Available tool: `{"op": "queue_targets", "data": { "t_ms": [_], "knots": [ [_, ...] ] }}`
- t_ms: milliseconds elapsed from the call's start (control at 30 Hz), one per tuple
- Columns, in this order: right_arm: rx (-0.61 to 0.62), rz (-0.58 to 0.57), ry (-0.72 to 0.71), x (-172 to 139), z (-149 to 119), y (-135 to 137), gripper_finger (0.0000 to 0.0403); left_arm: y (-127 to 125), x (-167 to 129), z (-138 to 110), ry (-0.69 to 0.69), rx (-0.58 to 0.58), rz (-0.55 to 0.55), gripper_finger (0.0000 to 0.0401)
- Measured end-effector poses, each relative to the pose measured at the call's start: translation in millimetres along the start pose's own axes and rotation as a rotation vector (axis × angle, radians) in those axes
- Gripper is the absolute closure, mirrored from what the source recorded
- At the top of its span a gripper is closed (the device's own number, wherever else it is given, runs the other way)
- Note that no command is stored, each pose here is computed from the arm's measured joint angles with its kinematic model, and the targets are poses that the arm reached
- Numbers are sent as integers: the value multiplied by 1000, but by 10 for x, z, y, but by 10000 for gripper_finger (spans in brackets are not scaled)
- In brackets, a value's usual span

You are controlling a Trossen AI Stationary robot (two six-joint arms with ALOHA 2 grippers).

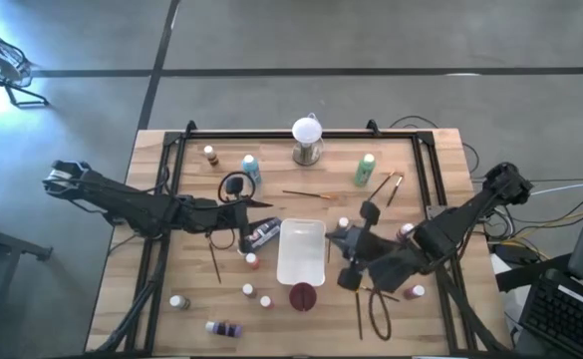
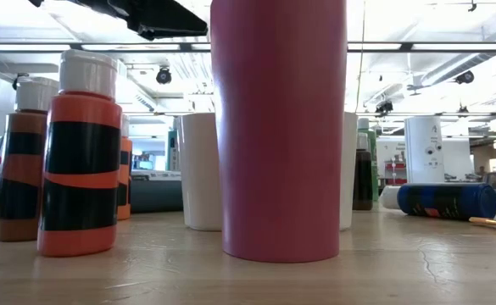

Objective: Pick & Place Paint Supplies
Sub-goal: Put the gold paint brush into the red cup

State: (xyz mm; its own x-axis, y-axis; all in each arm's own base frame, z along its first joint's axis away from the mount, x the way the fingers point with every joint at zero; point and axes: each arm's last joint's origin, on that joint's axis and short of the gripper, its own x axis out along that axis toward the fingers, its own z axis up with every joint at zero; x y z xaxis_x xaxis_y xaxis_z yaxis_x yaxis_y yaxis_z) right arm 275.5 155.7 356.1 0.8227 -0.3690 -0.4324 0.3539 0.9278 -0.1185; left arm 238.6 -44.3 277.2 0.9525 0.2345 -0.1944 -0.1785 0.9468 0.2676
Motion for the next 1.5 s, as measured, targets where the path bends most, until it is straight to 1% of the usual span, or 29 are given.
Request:
{"op": "queue_targets", "data": {
  "t_ms": [133,200,367,533,767,1033,1267,1367,1500],
  "knots": [
    [-13,0,22,106,-73,112,395,-8,0,-19,17,-71,-6,249],
    [-14,-4,31,141,-101,143,395,-11,0,-37,33,-88,-11,249],
    [-5,40,45,160,-107,180,395,-15,-1,-58,52,-89,-13,249],
    [-27,91,32,160,-75,211,395,-20,-2,-87,78,-112,-18,249],
    [-50,141,24,159,-54,235,395,-19,-2,-89,78,-111,-18,249],
    [-84,213,15,250,-126,270,395,-19,-3,-87,77,-111,-18,249],
    [-84,189,42,393,-244,199,395,-19,-3,-87,77,-111,-18,249],
    [-65,225,31,431,-244,175,395,-19,-3,-86,77,-111,-18,249],
    [-74,264,28,447,-248,173,395,-19,-3,-87,77,-111,-18,249]
  ]
}}
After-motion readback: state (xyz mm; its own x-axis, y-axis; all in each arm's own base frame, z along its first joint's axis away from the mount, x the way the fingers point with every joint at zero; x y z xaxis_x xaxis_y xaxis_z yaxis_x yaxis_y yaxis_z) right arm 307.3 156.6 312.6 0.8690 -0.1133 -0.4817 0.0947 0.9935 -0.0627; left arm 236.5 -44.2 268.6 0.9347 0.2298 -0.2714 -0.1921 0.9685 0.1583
